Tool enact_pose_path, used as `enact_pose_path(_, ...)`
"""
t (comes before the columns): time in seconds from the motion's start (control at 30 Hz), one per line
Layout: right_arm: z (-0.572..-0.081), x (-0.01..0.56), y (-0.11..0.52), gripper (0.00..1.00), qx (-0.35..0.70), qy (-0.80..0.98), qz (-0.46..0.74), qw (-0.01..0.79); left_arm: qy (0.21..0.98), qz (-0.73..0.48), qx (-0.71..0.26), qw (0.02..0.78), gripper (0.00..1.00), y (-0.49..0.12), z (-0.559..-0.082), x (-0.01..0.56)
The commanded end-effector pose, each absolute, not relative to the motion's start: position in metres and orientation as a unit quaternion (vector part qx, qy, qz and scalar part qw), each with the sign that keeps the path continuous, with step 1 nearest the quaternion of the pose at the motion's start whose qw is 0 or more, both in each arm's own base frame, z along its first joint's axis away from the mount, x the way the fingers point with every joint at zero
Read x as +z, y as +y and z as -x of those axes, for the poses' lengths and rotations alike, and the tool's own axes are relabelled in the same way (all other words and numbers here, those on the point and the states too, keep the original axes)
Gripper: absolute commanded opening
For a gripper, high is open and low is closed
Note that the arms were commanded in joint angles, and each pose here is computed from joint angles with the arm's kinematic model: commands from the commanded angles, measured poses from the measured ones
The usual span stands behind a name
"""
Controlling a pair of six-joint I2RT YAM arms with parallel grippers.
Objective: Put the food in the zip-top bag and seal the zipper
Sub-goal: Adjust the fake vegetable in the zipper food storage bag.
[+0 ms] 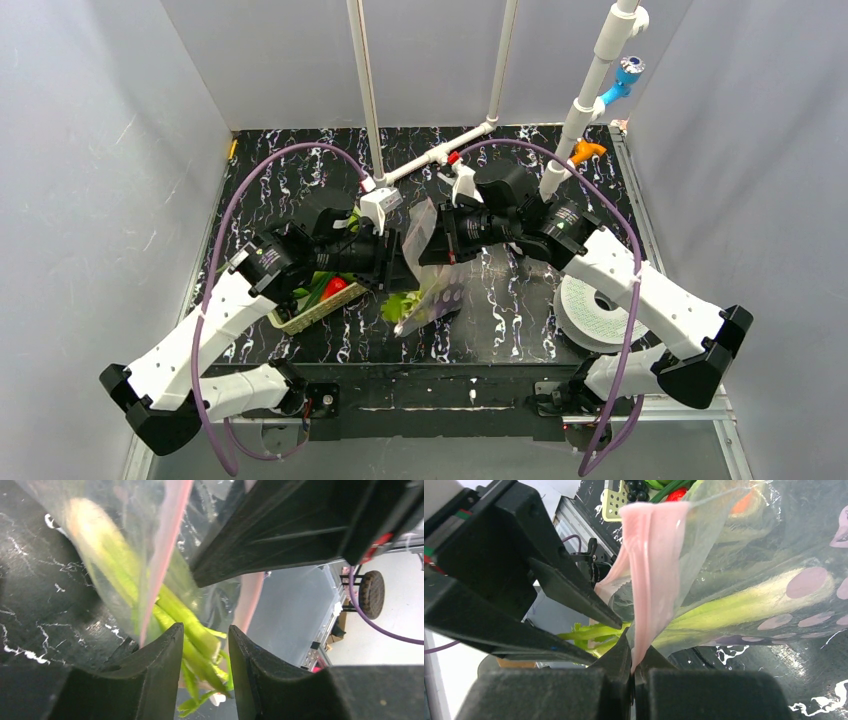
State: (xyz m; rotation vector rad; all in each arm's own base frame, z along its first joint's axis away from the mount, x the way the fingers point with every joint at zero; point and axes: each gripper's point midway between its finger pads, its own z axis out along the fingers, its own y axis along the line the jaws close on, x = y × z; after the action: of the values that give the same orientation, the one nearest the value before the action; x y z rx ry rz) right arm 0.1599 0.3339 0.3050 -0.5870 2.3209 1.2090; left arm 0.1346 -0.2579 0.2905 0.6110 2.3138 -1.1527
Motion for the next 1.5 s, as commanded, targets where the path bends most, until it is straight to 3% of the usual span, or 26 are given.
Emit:
enact_pose_path(0.0,-0.161,0.328,0.335,0.01,0.461,0.819,0.223,0.257,0.870,-0.221,-0.375,0.231,0.35,-0.244,-0.135,0.270)
enact_pose_path(0.13,-0.162,0.327,0.335,0.01,0.459,0.820,0.224,0.258,0.886,-0.230,-0.339,0.217,0.32,-0.236,-0.135,0.256)
enact_pose_path(0.53,-0.163,0.322,0.336,0.01,0.454,0.824,0.223,0.254,0.901,-0.275,-0.300,0.149,0.55,-0.241,-0.114,0.234)
enact_pose_path(0.63,-0.164,0.321,0.336,0.01,0.450,0.827,0.222,0.255,0.909,-0.261,-0.295,0.135,0.56,-0.244,-0.115,0.228)
enact_pose_path(1.03,-0.172,0.317,0.335,0.01,0.361,0.844,0.204,0.340,0.914,-0.127,-0.310,0.230,0.69,-0.248,-0.148,0.231)
enact_pose_path(1.47,-0.184,0.309,0.334,0.01,0.341,0.845,0.176,0.372,0.925,-0.170,-0.285,0.184,0.50,-0.240,-0.132,0.195)
